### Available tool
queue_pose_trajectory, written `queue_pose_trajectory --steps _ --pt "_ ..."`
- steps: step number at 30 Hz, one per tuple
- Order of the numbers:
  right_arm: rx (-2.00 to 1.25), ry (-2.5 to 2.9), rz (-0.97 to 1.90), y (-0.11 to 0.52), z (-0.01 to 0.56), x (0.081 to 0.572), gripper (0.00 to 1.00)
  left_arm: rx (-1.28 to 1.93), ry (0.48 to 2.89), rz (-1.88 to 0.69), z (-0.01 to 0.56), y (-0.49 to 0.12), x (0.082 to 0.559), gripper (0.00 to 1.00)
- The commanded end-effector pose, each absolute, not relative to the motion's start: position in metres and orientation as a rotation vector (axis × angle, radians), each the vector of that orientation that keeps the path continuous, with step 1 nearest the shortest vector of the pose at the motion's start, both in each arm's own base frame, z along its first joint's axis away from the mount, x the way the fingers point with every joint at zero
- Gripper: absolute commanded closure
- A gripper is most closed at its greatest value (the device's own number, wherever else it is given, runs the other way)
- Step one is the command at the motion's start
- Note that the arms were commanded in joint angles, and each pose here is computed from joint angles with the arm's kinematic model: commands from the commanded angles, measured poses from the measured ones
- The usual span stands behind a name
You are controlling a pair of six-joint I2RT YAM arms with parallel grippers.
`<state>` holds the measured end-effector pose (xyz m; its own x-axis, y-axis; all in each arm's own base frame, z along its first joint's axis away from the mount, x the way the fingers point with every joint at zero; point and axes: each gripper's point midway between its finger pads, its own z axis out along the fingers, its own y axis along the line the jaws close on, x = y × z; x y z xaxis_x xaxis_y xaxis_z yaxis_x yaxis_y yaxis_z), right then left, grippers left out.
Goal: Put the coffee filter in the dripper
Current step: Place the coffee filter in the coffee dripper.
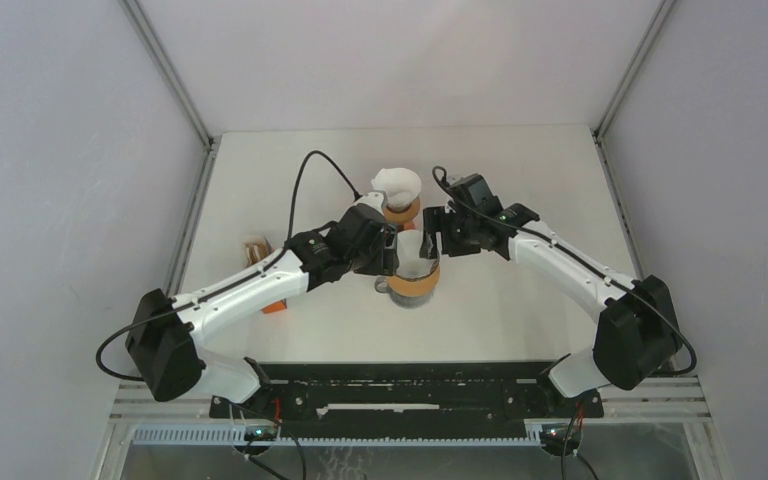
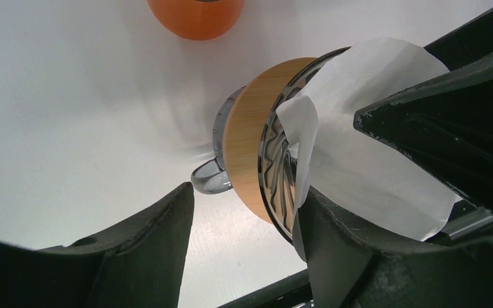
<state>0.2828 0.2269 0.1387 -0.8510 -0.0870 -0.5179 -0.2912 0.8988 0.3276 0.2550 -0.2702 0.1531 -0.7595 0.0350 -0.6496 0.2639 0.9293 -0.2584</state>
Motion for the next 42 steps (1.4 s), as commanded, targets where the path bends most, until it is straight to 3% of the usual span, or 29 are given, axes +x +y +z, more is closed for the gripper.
queue_pose_trajectory --steps 1,23,42 --pt "-0.253 2.498 0.614 0.23 0.147 0.29 0.22 0.225 2.392 -0.451 0.156 -0.271 0.258 0.35" --pt "-0.247 2.523 0.55 0.228 0.132 0.289 0.23 0.211 2.412 -0.428 0.143 -0.268 0.257 0.34" --pt "-0.246 2.472 0.571 0.228 0.148 0.289 0.22 0.155 2.322 -0.504 0.171 -0.272 0.263 0.32"
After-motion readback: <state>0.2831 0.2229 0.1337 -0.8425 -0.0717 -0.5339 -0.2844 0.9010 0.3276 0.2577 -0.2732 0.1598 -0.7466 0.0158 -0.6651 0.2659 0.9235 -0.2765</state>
